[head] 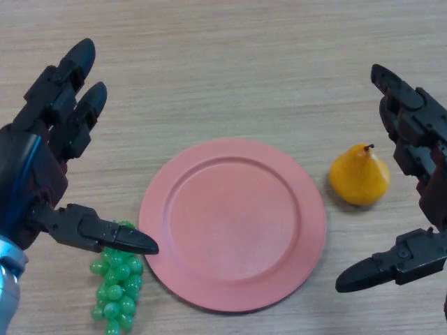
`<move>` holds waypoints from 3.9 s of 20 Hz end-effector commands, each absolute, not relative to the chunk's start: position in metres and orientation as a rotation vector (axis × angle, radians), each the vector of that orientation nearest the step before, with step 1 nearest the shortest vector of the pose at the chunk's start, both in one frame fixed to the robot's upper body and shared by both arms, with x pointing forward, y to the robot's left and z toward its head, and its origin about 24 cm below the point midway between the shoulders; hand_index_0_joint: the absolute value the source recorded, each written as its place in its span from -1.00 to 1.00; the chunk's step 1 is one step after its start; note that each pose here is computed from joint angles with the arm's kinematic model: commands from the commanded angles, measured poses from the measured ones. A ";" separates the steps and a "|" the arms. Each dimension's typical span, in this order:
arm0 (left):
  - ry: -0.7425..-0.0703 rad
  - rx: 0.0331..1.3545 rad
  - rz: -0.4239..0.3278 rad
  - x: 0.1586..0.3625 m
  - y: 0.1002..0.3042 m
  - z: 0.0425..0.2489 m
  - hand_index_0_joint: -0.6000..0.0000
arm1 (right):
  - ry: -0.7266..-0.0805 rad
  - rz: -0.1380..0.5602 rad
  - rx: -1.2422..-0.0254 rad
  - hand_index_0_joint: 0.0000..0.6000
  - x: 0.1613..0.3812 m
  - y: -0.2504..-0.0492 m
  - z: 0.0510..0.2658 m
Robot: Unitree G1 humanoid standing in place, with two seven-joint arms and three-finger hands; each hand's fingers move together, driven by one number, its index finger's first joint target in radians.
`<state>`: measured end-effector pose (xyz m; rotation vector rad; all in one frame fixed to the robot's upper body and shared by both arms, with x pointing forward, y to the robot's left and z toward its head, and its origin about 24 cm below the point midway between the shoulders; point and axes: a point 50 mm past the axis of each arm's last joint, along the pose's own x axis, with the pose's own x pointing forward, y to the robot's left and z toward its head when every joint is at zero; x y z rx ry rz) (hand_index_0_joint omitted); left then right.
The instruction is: Pick up the yellow pear and place it on the plate
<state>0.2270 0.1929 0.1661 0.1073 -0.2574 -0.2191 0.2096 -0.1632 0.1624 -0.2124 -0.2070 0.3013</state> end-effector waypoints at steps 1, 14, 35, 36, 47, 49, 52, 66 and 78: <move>-0.529 0.199 -0.155 0.219 0.197 0.201 1.00 | -0.428 0.225 -0.275 -1.00 0.202 -0.173 0.191; -0.520 0.205 -0.170 0.218 0.195 0.198 1.00 | -0.461 0.170 -0.282 -1.00 0.224 -0.193 0.192; -0.470 0.237 -0.154 0.220 0.200 0.181 1.00 | -0.299 0.179 -0.409 -1.00 0.348 -0.226 0.116; -0.472 0.238 -0.152 0.219 0.201 0.181 1.00 | -0.287 0.181 -0.410 -1.00 0.350 -0.226 0.113; -0.449 0.222 -0.099 0.205 0.207 0.183 1.00 | -0.154 0.211 -0.488 0.66 0.360 -0.222 0.083; -0.462 0.221 -0.089 0.200 0.211 0.184 1.00 | -0.226 0.135 -0.728 1.00 0.359 -0.225 0.085; -0.455 0.225 -0.071 0.198 0.213 0.182 1.00 | -0.283 0.055 -0.743 1.00 0.358 -0.227 0.092; -0.459 0.187 -0.121 0.194 0.207 0.187 1.00 | -0.355 0.215 -0.372 1.00 0.325 -0.149 0.126; -0.474 0.191 -0.110 0.195 0.205 0.183 1.00 | -0.155 0.290 -0.310 0.33 0.317 -0.114 0.075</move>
